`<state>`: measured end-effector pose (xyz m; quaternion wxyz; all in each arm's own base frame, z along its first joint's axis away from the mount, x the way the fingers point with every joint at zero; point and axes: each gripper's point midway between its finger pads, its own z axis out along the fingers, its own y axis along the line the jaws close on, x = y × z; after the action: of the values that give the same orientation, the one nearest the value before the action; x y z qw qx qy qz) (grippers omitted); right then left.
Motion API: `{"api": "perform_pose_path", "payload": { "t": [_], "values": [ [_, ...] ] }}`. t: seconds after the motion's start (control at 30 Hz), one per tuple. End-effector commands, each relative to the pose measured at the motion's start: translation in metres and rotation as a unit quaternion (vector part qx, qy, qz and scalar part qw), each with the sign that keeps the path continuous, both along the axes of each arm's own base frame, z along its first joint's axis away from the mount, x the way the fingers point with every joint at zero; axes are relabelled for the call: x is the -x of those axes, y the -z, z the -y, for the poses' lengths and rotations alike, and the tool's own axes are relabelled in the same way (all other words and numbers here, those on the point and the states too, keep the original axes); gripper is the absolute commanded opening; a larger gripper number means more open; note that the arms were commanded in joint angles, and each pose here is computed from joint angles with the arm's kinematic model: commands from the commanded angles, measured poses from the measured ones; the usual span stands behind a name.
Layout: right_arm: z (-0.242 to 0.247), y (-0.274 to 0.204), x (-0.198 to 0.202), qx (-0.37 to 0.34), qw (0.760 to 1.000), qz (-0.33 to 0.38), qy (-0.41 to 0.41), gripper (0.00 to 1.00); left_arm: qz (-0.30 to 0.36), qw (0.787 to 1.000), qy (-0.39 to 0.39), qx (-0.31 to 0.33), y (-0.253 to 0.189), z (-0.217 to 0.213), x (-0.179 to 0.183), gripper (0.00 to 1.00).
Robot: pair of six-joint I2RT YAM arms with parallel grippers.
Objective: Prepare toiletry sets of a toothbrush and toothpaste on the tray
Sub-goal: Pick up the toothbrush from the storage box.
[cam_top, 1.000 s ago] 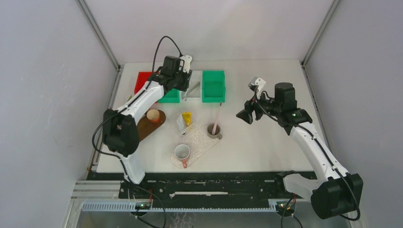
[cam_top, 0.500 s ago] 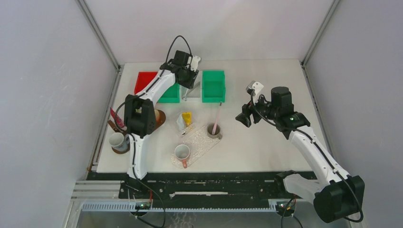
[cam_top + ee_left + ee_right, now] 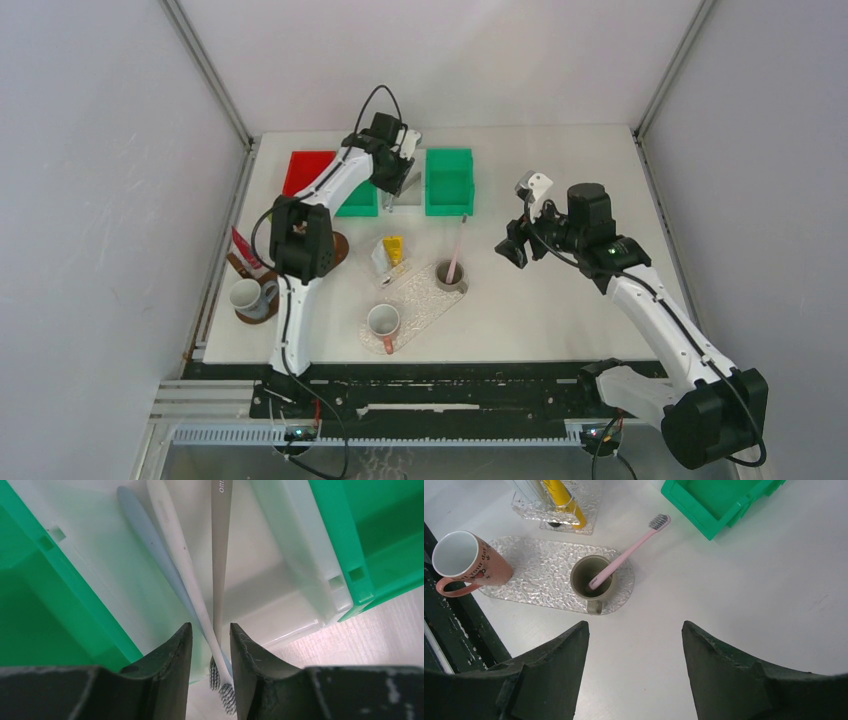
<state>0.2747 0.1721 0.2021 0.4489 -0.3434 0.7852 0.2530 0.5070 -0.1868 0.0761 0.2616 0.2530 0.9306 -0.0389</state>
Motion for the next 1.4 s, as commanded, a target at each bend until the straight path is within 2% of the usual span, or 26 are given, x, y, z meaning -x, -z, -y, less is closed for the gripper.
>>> {"api": "perform_pose_path", "payload": {
  "t": [0.0,0.33,0.4,0.53,0.57,0.77,1.07,1.37],
  "values": [
    [-0.002,-0.017,-0.005,-0.005,0.999,0.033,0.0,0.77,0.013,1.0,-0.006,-0.015,-0.013,-0.007,-0.008,0.37],
    [-0.002,-0.017,-0.005,-0.004,0.999,0.036,-0.001,0.76,0.002,1.0,-0.007,-0.03,-0.003,-0.011,-0.007,0.27],
    [-0.002,-0.018,-0.004,-0.004,0.999,0.037,-0.001,0.76,0.002,1.0,-0.007,-0.028,-0.003,-0.01,-0.008,0.21],
    [-0.002,-0.018,-0.004,-0.004,0.999,0.038,-0.002,0.76,0.013,1.0,-0.014,-0.019,-0.014,-0.008,-0.011,0.02],
    [-0.002,-0.018,-0.004,-0.004,0.999,0.038,-0.002,0.76,0.019,1.0,-0.017,-0.016,-0.02,-0.007,-0.013,0.01],
    [-0.003,-0.018,-0.003,-0.005,0.999,0.036,-0.006,0.77,0.059,0.998,-0.027,0.004,-0.054,-0.004,-0.02,0.0],
    [-0.005,-0.018,0.0,-0.008,0.999,0.035,-0.015,0.77,0.088,0.995,-0.039,0.01,-0.083,-0.008,-0.019,0.0],
    [-0.015,-0.024,0.019,-0.027,0.996,0.039,-0.078,0.78,0.174,0.98,-0.052,0.079,-0.171,-0.01,0.009,0.0]
  ]
}}
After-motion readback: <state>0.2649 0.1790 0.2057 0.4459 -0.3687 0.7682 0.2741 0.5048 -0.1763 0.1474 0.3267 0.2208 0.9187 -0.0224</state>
